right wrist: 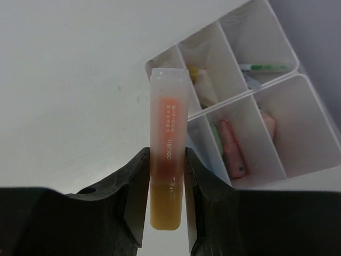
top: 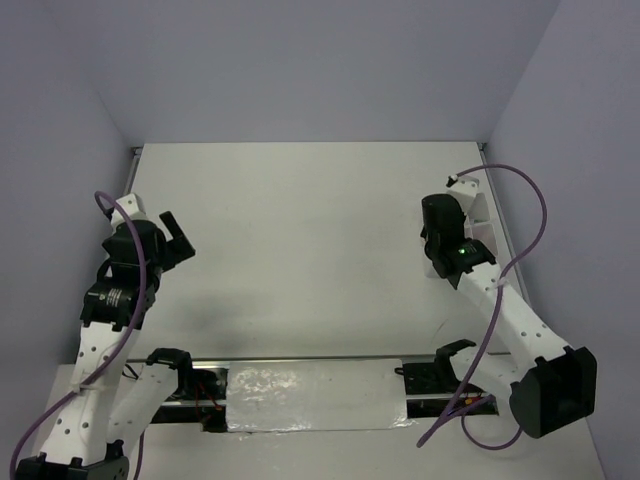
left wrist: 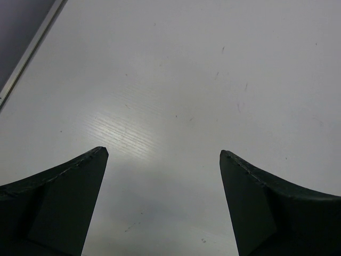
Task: Sort the stationery into containers
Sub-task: Place the pen in the storage box.
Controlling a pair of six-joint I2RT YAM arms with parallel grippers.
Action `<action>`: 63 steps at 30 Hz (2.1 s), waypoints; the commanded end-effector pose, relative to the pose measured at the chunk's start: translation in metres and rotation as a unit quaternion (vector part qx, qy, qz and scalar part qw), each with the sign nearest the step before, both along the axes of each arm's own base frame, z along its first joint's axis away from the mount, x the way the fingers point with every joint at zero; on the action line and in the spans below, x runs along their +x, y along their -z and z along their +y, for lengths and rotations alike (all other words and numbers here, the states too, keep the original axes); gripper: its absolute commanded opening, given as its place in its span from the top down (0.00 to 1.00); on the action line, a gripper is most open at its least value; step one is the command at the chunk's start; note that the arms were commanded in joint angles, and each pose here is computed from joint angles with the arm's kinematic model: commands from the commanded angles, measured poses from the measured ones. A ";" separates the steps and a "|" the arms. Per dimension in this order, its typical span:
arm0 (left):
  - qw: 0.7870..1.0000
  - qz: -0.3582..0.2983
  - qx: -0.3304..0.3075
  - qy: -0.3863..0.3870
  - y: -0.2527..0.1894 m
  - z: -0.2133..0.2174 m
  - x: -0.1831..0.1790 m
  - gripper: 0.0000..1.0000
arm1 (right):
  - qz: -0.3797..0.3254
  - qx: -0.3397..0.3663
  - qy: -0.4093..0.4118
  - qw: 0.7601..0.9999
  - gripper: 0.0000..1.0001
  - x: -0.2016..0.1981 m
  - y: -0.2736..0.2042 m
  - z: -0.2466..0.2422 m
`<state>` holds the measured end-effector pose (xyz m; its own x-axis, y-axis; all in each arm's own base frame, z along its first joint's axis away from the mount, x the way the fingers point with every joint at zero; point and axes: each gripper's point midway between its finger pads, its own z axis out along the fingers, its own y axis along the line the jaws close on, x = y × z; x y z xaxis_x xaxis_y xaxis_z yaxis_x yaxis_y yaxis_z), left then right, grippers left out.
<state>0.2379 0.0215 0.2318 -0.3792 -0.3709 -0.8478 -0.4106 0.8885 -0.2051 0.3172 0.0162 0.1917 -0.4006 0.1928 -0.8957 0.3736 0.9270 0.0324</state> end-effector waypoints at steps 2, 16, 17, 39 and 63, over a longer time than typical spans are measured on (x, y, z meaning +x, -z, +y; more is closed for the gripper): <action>1.000 -0.017 0.004 0.020 -0.006 -0.005 0.006 0.01 | 0.015 -0.041 0.037 0.998 1.00 0.012 0.005 -0.030; 0.999 -0.012 0.000 0.042 -0.003 -0.013 0.011 0.01 | 0.026 -0.041 0.031 0.998 0.99 0.013 0.038 -0.039; 0.999 -0.012 -0.001 0.043 -0.002 -0.013 0.011 0.01 | 0.027 -0.044 0.032 0.998 0.98 0.014 0.038 -0.040; 0.998 -0.019 0.000 0.058 -0.005 -0.018 0.012 0.01 | 0.052 -0.052 0.041 0.996 0.65 0.017 0.046 -0.045; 0.998 -0.021 0.000 0.064 -0.006 -0.020 0.012 0.01 | -0.078 0.082 -0.150 0.982 0.21 -0.006 -0.033 0.031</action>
